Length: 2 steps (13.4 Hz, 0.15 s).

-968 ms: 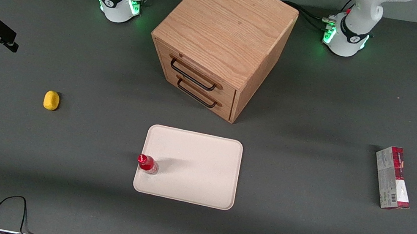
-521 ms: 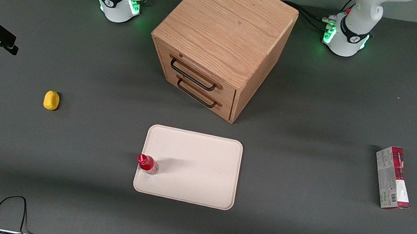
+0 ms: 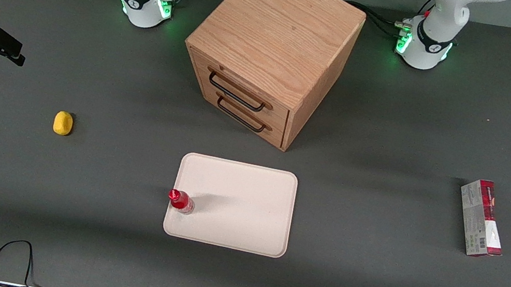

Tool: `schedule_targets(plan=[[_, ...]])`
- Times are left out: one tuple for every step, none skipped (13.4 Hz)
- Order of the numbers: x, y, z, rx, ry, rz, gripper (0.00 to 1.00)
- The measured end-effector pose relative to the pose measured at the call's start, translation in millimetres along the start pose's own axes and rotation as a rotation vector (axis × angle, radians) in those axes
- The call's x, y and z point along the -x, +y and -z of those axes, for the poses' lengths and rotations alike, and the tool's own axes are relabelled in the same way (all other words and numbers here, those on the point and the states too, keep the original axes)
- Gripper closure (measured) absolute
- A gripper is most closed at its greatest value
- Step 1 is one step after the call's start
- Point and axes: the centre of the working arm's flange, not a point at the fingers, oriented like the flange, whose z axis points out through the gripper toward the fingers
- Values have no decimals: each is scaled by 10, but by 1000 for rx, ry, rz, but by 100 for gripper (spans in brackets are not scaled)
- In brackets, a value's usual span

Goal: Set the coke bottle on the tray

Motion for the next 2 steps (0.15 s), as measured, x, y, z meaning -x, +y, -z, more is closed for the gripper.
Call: schedule_targets(plan=[[1, 6, 0, 0, 0, -1, 0], [1, 12, 1, 0, 0, -2, 0]])
